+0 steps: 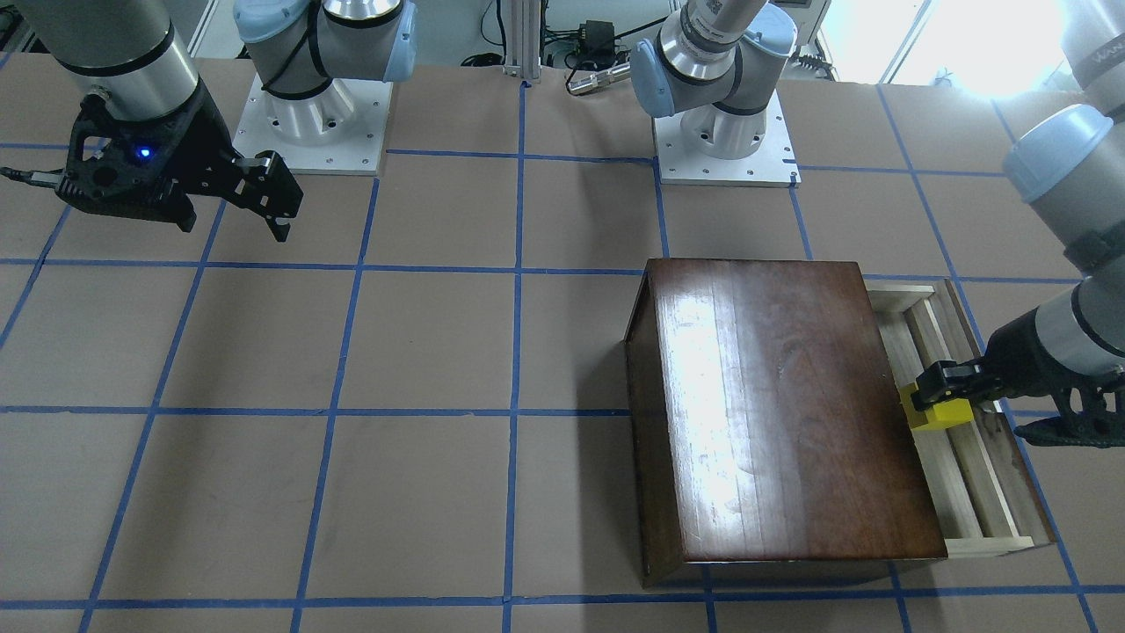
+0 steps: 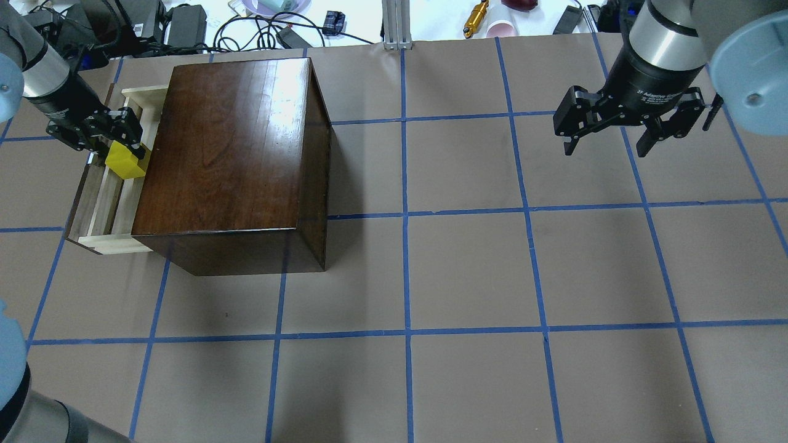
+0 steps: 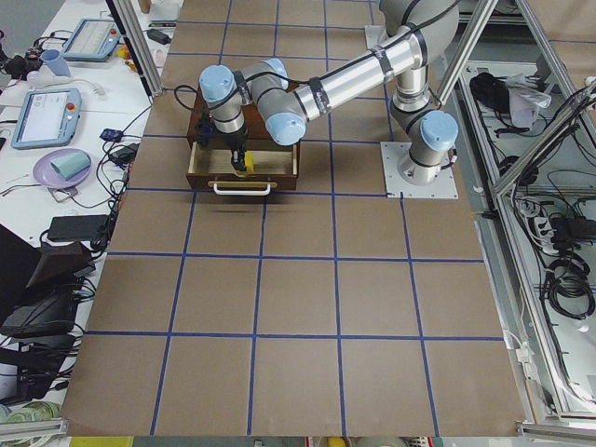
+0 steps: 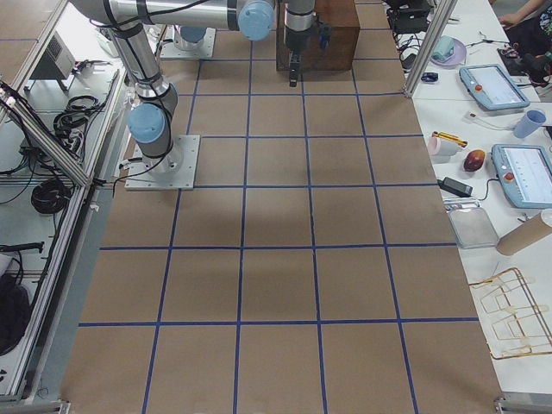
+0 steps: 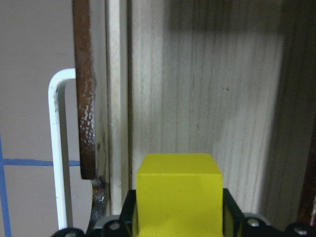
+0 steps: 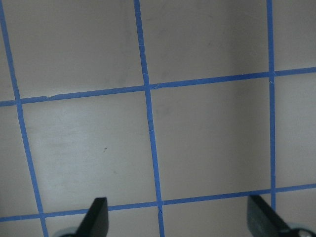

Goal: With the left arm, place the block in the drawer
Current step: 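Lower the cube into the drawer and open the left gripper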

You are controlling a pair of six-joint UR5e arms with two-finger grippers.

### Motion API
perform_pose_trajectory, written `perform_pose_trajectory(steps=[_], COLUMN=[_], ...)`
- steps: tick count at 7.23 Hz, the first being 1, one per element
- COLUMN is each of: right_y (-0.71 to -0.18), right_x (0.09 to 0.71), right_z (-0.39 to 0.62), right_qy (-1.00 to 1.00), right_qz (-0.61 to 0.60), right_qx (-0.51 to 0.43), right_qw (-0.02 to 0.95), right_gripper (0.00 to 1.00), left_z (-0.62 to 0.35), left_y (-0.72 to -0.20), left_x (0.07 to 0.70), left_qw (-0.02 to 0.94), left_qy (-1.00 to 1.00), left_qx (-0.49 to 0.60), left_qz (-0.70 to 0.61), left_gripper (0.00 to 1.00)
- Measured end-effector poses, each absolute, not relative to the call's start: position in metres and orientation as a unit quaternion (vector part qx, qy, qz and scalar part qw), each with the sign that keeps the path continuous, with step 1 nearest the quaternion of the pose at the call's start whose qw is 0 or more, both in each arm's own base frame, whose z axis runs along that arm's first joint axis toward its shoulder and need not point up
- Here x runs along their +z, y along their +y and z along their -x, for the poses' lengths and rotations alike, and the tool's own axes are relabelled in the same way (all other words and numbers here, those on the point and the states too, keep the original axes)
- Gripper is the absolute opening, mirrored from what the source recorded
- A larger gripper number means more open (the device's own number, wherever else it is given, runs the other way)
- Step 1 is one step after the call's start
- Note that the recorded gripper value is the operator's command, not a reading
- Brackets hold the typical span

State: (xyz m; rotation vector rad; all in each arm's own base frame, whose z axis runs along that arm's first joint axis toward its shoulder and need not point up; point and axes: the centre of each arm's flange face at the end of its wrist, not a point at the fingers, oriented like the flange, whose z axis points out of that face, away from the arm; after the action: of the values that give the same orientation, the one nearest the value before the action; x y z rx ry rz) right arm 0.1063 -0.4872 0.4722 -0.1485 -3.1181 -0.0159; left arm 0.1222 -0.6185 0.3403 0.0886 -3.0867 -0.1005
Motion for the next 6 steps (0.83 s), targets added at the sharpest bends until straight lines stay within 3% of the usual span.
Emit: perform_pose_trajectory(steps=[6], right_y=[-0.487], right_x=[0.472], right_z=[-0.106], right_qy=[-0.999], right_qz=[0.048], right_qx=[-0.005], right_qw=[0.01], right_gripper=[1.0], left_z=[-0.117], left_y=[-0.613], left_x=[0.367], left_qw=[0.019], left_qy=[-0.999], left_qx=[-0.02], left_qz=[-0.033], left_gripper=[1.0])
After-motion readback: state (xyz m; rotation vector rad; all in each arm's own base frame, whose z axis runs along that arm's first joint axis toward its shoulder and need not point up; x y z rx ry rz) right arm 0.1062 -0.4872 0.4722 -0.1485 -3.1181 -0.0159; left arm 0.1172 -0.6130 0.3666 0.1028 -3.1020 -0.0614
